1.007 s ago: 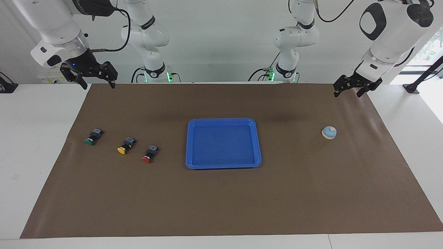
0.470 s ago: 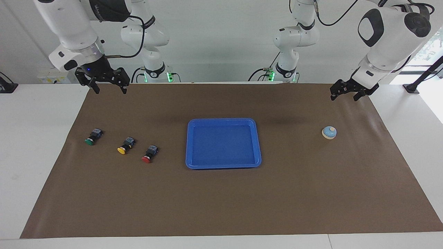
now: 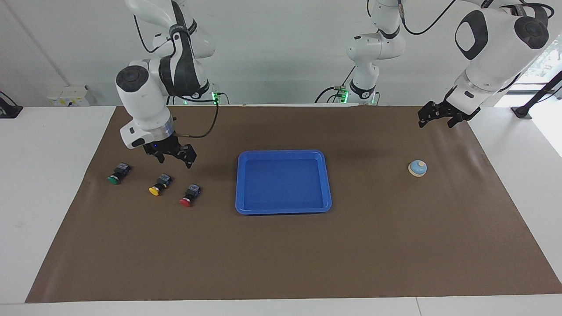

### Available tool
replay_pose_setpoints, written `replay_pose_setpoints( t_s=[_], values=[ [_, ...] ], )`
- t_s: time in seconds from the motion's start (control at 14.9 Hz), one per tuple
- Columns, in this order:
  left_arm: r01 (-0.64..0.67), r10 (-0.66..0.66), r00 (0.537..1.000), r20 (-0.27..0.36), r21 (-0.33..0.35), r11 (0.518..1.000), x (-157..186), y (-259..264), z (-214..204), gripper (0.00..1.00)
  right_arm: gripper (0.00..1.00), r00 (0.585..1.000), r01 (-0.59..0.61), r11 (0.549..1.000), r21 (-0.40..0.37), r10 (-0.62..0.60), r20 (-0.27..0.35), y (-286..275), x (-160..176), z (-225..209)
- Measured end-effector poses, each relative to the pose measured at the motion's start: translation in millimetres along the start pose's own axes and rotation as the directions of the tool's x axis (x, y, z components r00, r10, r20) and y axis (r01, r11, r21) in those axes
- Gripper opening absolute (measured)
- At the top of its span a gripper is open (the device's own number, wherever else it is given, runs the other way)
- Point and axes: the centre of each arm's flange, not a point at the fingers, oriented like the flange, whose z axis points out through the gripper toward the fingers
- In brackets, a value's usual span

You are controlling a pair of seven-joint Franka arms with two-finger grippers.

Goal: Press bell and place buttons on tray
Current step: 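Reach the right gripper to the red button and grasp it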

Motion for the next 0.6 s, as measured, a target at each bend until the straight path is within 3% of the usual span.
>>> replay_pose_setpoints(
  t_s=[0.2,0.6],
  values=[
    [-0.013,0.013,1.000,-0.027,0.005,1.000,-1.1,8.8,-12.8,1.00,1.00,1.000,-0.019,1.000,0.015,0.019,-0.024,-7.1,-13.2,55.6],
    [0.007,-0.007,0.999,-0.049,0.008,1.000,-1.0,19.9,-24.4,1.00,1.00,0.997,-0.034,0.999,0.037,0.036,-0.063,-9.4,-8.8,94.6]
  ],
)
